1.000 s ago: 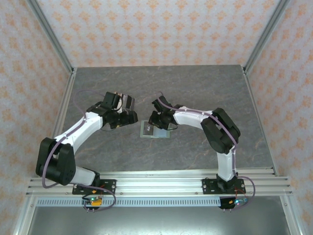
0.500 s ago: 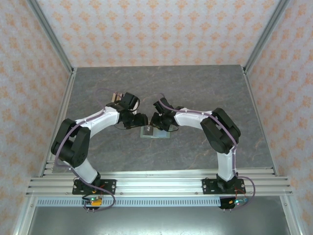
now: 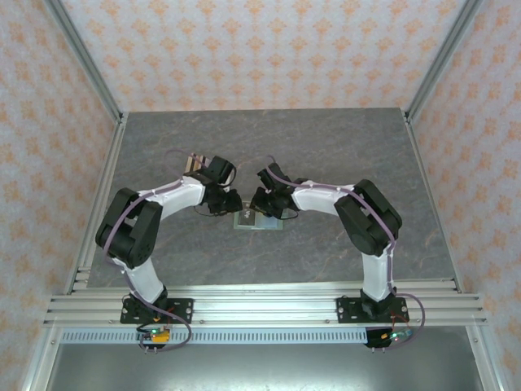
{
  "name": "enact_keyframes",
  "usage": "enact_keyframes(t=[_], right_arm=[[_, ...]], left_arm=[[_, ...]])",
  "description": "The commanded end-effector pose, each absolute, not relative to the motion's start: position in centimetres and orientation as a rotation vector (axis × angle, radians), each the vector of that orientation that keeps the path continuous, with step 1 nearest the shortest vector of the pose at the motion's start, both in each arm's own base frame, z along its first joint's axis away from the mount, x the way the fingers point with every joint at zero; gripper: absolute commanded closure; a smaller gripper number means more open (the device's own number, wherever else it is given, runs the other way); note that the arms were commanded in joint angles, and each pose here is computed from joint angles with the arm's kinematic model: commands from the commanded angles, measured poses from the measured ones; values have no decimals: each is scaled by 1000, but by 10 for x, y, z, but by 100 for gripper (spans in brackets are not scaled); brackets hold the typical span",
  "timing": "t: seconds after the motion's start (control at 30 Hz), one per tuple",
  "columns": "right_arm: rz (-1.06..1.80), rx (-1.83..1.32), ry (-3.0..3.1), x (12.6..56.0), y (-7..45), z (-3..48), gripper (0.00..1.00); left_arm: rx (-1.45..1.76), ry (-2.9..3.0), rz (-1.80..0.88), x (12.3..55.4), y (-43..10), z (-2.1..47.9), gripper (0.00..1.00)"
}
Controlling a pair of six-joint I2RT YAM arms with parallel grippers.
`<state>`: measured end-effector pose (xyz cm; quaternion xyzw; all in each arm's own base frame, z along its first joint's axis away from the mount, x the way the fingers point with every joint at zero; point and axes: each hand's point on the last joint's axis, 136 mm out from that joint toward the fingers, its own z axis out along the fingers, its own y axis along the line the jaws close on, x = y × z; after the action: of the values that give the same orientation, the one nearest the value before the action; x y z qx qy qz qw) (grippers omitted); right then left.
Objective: Take the credit cards out of the card holder
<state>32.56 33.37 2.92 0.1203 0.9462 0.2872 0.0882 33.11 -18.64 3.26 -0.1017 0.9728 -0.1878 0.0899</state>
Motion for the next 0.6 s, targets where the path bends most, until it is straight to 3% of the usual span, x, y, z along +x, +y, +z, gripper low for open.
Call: enact_keyframes(t=[0.0,0.57], right_arm=[[878,380,2782,326,326,35,78],[942,375,2709,326,317,42,84]], left_arm=[[-299,2877,-579,340,-196,33,82],[-339,2956,-457,327,-181,5,93]])
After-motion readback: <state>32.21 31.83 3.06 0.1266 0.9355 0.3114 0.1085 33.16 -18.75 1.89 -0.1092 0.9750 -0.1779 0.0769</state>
